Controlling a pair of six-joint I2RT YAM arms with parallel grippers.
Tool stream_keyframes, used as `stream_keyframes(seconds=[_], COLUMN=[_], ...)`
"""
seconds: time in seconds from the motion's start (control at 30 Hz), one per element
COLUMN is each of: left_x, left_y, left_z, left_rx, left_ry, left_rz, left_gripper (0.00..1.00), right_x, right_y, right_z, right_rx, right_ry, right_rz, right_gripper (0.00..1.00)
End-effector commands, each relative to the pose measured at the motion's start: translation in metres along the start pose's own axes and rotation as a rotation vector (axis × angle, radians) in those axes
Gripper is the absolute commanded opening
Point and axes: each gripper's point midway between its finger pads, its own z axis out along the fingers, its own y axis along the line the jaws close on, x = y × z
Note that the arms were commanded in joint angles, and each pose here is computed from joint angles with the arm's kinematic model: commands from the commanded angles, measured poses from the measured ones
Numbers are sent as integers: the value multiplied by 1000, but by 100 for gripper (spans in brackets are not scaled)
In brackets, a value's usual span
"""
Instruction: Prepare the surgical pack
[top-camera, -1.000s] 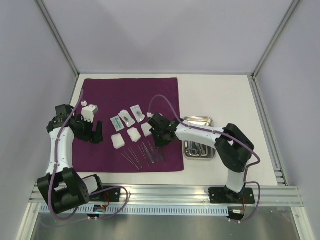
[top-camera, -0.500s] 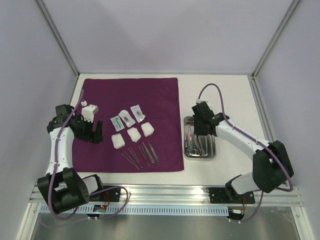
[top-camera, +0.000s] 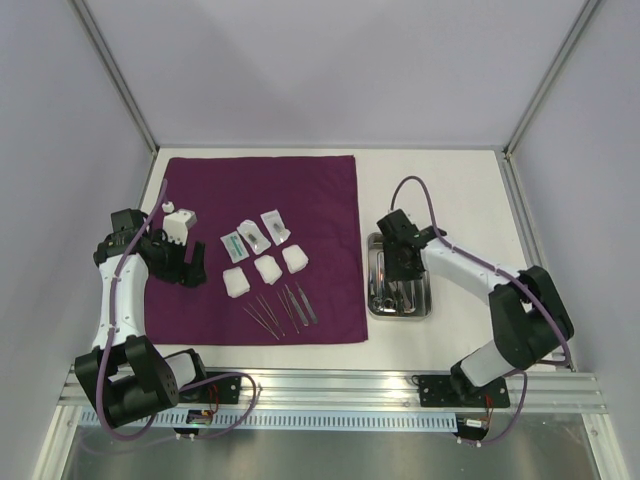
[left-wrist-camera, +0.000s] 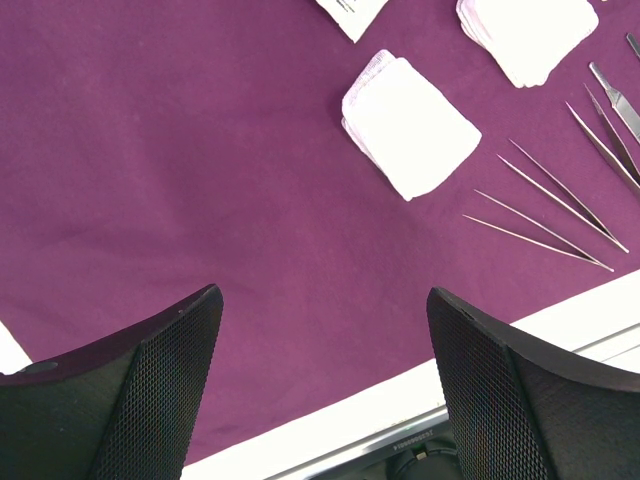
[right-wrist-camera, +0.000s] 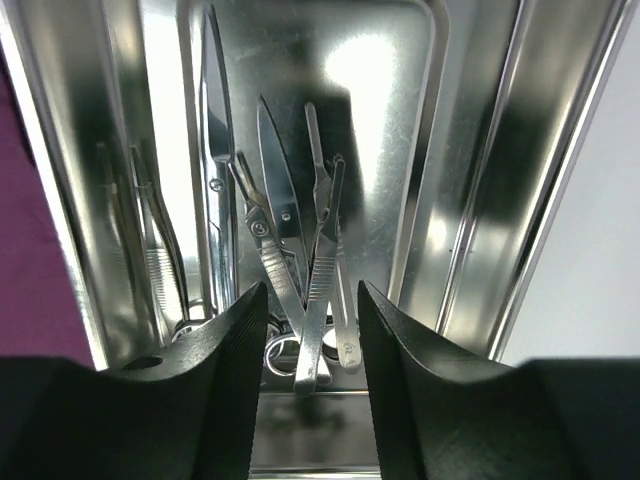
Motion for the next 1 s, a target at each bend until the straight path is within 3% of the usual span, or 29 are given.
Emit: stream_keyframes(seconds=[0.0,0.1,0.23,0.47,0.6,0.83,0.97], left_x=[-9,-9,-10,-7,-4,-11,-15], left_y=[1,2,1,1,0,-45,-59], left_z=[-6,-7,-6,-9,-8,11,16], left_rx=[-9,-13,-10,-19,-15,153,230], left_ry=[-29,-30,-29,-21,-14,3,-9], left_rz=[12,10,-10,-8,-3,160,169], left_gripper=[92,92,92,92,91,88,84], right_x=[-33,-50,-44,-12,0,20,33], right_y=[10,38,132,229,248,253,251], right_z=[-33,-61,-82,-52,-37,-13,0], right_rx=[-10,-35,-218,-268,-302,-309,-303], right_ry=[-110,-203,-247,-136,-86,-10,32], right_rz=[-11,-68,-199,-406,-435,-436,-434], right_gripper=[45,45,45,38,38,37,36])
